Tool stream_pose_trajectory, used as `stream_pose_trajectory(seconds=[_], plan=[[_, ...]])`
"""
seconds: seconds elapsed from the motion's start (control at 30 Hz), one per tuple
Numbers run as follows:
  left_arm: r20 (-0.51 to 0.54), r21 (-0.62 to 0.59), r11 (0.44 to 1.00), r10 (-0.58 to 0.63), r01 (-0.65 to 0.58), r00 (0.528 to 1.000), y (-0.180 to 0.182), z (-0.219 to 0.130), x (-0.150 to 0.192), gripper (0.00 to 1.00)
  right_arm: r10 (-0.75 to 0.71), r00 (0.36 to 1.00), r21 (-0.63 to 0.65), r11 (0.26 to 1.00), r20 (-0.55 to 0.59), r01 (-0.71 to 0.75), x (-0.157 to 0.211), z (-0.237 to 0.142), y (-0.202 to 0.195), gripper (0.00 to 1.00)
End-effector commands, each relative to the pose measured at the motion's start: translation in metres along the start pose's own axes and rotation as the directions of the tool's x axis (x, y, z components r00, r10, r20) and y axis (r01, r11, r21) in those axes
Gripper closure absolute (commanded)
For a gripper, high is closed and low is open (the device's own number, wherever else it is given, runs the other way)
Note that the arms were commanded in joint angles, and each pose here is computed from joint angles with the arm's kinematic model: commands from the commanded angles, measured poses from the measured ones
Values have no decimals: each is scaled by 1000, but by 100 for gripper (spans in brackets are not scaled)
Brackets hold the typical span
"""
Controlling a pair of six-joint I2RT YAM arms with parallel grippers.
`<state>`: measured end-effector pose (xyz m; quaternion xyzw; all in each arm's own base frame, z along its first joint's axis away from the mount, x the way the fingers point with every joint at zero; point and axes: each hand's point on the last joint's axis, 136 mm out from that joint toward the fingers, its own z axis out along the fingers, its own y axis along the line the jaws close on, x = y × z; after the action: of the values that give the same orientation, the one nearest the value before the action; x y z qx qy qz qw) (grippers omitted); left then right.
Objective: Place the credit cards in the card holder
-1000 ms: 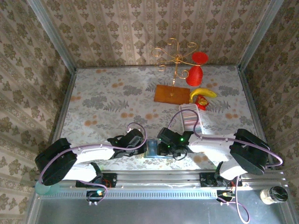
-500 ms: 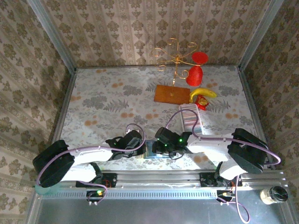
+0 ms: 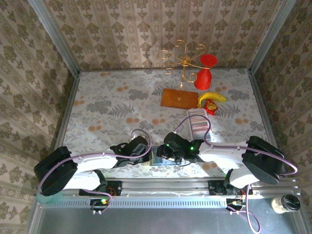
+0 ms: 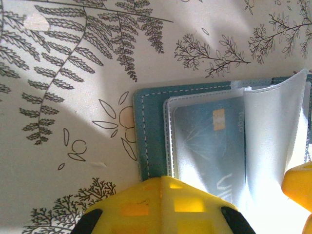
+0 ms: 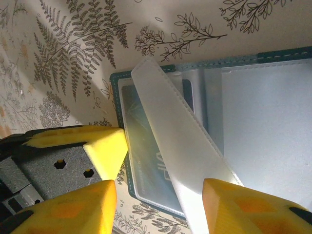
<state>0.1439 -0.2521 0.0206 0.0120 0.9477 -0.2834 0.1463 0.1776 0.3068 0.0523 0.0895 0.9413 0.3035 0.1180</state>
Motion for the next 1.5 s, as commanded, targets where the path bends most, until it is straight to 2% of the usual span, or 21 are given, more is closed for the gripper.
stream_pose_trajectory(seconds=[0.0, 0.33, 0.57, 0.63, 0.7, 0.83, 0.9, 1.03, 1.3, 1.47], plan=[[-43, -80, 997, -18, 15, 999, 25, 1, 17, 100, 15, 1000, 1, 1000, 11, -15, 0, 5, -1, 50], [15, -19, 998, -56, 57, 998, 27, -3, 14, 100, 22, 1000, -53, 998, 5, -22, 2, 9, 15, 50], [79, -44, 996, -68, 72, 995, 37, -16, 7, 97, 35, 999, -59, 998, 3, -35, 4, 12, 16, 51], [92, -43, 997, -64, 68, 994, 37, -22, 5, 93, 28, 1000, -58, 998, 0, -28, 6, 14, 17, 51], [110, -27, 996, -77, 81, 991, 38, -27, 4, 81, 26, 1000, -59, 998, -4, -26, 7, 15, 17, 51], [153, -11, 995, -93, 96, 984, 43, -39, 1, 70, 12, 1000, -72, 997, -6, -13, 8, 16, 25, 51], [173, -47, 992, -107, 117, 979, 54, -46, 0, 70, 8, 1000, -79, 997, -10, -9, 9, 18, 28, 51], [205, -100, 984, -123, 146, 971, 71, -57, 2, 76, 2, 1000, -97, 995, -17, -4, 12, 23, 37, 51], [285, -207, 969, -72, 135, 956, 85, -89, -13, 77, -19, 1000, -164, 986, -12, 17, 17, 26, 66, 51], [318, -280, 948, -59, 154, 946, 94, -104, -21, 71, -33, 999, -197, 980, -14, 30, 21, 32, 82, 51]])
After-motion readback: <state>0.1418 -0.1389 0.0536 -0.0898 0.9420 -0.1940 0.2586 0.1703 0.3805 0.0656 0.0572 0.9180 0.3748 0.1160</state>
